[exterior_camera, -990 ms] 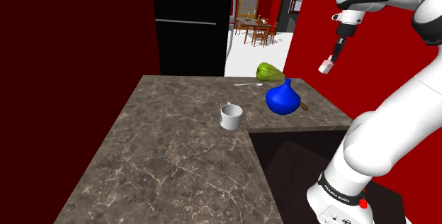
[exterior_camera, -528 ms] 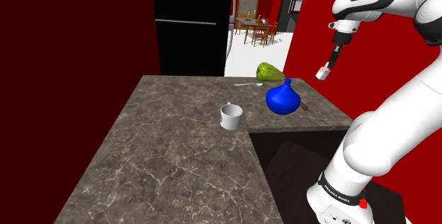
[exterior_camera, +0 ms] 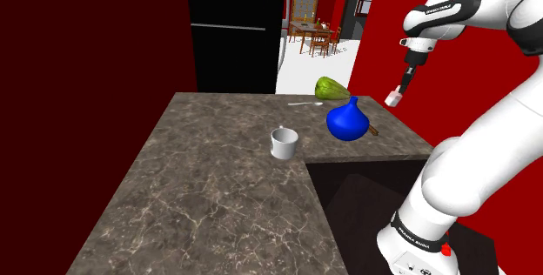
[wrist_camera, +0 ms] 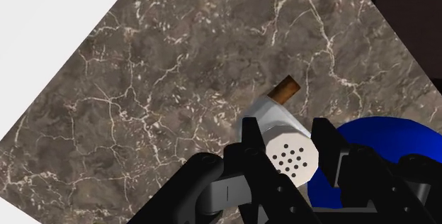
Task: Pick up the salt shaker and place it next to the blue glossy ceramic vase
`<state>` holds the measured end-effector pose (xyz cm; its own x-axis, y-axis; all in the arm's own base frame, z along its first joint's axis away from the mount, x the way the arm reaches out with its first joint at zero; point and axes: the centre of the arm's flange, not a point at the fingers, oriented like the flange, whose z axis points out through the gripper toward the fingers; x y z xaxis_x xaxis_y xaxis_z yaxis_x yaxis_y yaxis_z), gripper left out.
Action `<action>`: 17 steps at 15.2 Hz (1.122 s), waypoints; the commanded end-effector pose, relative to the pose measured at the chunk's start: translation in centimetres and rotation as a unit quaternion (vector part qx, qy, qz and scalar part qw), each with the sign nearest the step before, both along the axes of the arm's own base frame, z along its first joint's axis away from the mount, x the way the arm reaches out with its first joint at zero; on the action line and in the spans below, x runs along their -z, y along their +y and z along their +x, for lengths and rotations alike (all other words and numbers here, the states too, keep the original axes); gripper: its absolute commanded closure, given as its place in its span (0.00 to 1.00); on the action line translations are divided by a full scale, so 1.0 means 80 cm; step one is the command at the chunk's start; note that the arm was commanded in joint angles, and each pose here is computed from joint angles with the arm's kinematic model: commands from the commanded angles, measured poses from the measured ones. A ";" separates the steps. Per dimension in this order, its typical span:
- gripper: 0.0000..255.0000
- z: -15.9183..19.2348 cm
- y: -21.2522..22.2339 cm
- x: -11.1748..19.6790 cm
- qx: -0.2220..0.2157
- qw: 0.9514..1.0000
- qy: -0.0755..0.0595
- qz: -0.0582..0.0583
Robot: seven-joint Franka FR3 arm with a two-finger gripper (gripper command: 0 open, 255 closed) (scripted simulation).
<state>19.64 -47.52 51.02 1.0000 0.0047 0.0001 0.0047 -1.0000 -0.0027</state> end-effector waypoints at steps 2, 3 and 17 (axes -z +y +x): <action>1.00 0.000 -0.001 0.020 0.000 1.000 0.000 0.000; 1.00 0.000 -0.001 0.027 0.000 1.000 0.000 0.000; 1.00 0.000 -0.001 0.119 0.000 1.000 0.000 0.000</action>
<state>19.54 -47.50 41.93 1.0000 0.0051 -0.0001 0.0051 -1.0000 -0.0031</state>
